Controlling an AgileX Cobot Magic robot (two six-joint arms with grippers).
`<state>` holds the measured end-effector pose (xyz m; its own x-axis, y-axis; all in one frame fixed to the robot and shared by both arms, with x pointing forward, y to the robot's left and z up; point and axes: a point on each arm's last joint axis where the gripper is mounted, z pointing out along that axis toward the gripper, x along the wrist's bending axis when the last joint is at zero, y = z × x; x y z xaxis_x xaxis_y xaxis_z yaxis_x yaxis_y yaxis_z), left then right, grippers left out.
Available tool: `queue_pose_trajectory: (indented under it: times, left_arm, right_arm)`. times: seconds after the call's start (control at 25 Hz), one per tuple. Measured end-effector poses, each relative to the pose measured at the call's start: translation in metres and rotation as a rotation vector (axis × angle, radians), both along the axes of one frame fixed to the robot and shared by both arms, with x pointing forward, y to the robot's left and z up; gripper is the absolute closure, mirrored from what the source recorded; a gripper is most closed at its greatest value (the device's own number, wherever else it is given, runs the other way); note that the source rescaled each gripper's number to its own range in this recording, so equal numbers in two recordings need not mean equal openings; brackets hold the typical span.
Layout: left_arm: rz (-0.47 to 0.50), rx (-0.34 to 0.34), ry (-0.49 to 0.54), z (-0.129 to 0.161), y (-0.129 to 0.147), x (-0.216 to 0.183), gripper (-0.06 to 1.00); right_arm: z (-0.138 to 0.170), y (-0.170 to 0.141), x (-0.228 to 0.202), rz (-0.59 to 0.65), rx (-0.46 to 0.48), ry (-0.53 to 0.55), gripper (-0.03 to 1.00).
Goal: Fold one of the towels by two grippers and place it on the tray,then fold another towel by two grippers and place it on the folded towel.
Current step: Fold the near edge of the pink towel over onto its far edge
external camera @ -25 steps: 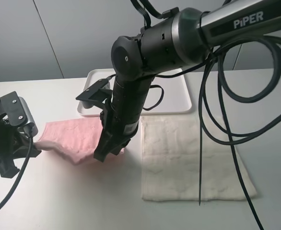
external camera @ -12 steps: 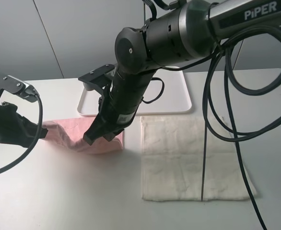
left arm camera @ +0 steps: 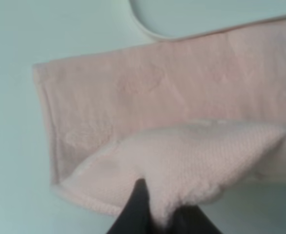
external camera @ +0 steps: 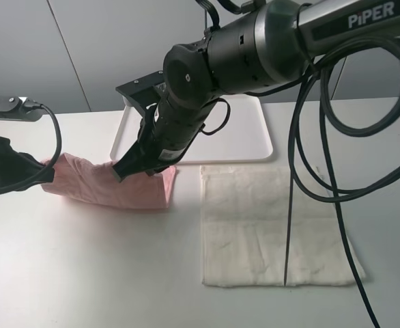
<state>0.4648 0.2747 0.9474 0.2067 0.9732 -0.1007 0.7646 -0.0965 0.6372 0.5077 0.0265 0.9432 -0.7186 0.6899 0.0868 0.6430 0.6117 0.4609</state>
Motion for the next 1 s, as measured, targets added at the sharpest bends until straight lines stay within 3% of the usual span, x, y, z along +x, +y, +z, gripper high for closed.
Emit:
queue_pose_trajectory:
  times: [0.28,0.56,0.64,0.72,0.76,0.8,0.88,0.92,1.0]
  left_arm:
    - [0.059,0.002,0.001,-0.002,0.003,0.002,0.94]
    - [0.097,0.011,0.024,-0.01,0.006,0.006,0.94]
    - [0.119,0.021,0.021,-0.012,0.008,0.007,0.88]
    - [0.137,0.036,0.016,-0.013,0.01,0.008,0.72]
    - [0.143,0.043,0.017,-0.014,0.011,0.009,0.59]
    - [0.153,0.05,0.015,-0.014,0.012,0.009,0.45]
    - [0.188,0.053,0.016,-0.016,0.014,0.011,0.15]
    - [0.211,0.055,0.011,-0.016,0.015,0.011,0.03]
    - [0.235,0.059,0.002,-0.016,0.017,0.012,-0.04]
  right_arm:
    - [0.001,-0.002,0.006,-0.061,-0.008,-0.046,0.96]
    - [-0.014,0.0,0.008,-0.108,-0.001,-0.02,0.96]
    - [-0.018,0.002,0.009,-0.12,0.01,-0.022,0.96]
    - [-0.02,0.003,0.011,-0.131,0.027,-0.026,0.96]
    - [-0.02,0.004,0.011,-0.132,0.034,-0.03,0.95]
    - [-0.022,0.005,0.012,-0.133,0.036,-0.032,0.91]
    - [-0.023,0.006,0.013,-0.131,0.05,-0.043,0.73]
    - [-0.023,0.006,0.013,-0.132,0.056,-0.047,0.57]
    - [-0.023,0.007,0.014,-0.142,0.063,-0.047,0.22]
